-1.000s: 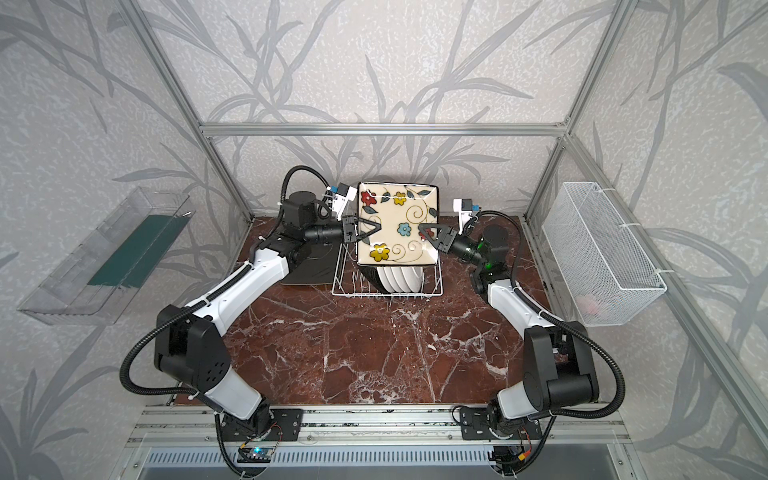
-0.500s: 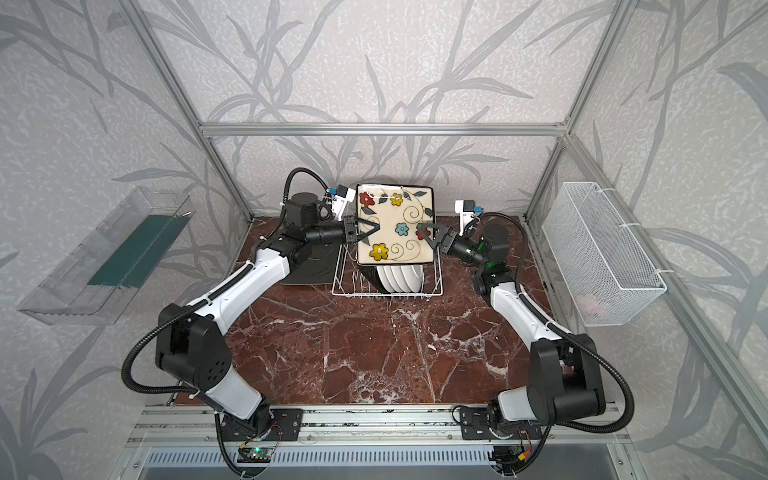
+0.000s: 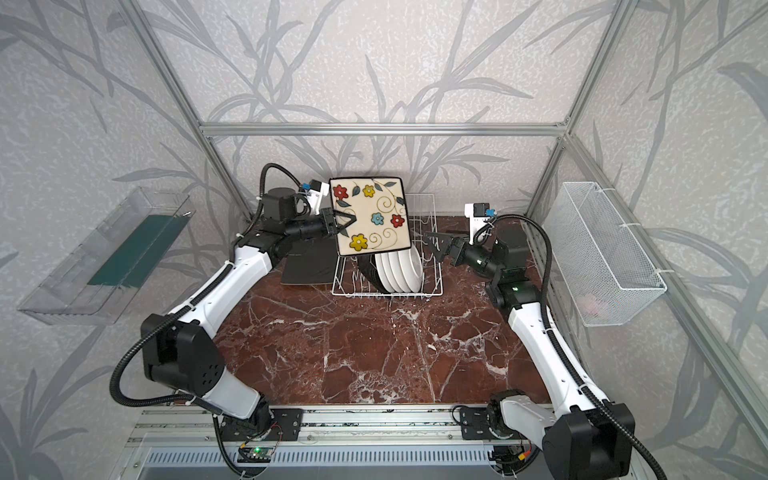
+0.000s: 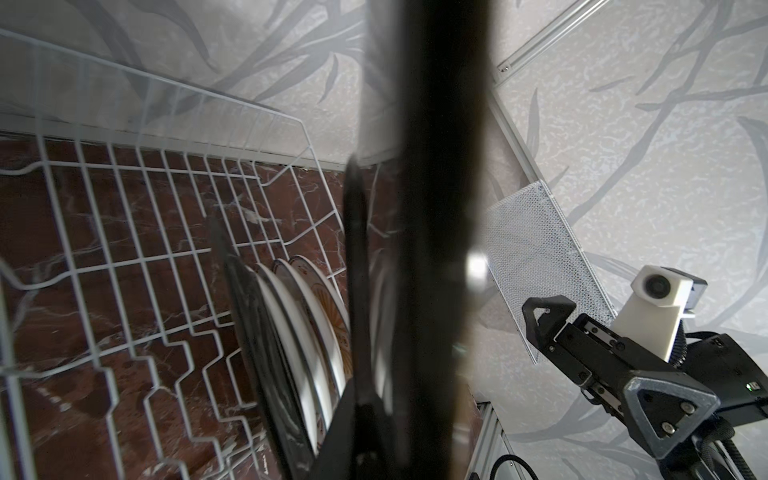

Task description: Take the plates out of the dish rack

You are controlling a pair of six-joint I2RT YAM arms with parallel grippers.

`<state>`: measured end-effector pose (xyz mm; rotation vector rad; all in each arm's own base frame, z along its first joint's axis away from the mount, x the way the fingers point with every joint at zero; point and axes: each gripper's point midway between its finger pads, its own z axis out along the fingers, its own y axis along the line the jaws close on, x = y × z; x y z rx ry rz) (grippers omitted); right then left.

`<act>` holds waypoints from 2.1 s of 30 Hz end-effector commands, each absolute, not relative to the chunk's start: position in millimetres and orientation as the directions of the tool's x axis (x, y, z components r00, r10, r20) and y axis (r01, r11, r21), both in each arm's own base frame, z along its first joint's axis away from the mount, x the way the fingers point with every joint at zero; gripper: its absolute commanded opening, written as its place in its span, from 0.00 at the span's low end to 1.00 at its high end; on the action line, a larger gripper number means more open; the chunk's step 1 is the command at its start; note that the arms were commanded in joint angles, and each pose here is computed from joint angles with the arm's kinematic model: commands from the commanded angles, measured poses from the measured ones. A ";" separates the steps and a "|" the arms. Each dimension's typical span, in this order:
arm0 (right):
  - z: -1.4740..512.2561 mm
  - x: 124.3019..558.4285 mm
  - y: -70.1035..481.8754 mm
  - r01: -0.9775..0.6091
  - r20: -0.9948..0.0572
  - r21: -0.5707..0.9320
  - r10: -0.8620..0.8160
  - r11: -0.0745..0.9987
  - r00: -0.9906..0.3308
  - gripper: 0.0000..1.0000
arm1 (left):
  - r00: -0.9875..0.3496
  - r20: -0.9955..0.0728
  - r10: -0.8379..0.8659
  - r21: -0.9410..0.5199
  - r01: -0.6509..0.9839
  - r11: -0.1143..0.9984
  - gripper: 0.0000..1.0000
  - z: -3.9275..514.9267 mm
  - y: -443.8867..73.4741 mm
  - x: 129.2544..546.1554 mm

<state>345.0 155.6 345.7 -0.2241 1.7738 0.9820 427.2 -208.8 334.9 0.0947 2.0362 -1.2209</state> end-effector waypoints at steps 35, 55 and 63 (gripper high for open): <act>334.5 267.5 187.6 -0.758 -0.962 0.173 -0.056 0.629 -0.266 0.99 | -0.585 -0.810 -0.042 -0.210 0.223 0.952 0.00 391.6 -26.3 417.9; 342.9 254.4 233.7 -0.835 -0.975 0.147 -0.066 0.531 -0.213 0.99 | -0.722 -0.691 -0.026 -0.288 0.242 0.927 0.00 304.4 -9.2 451.3; 344.2 257.9 239.5 -0.839 -0.974 0.163 -0.052 0.519 -0.221 0.99 | -0.777 -0.630 -0.011 -0.376 0.293 0.879 0.00 270.6 -14.4 456.6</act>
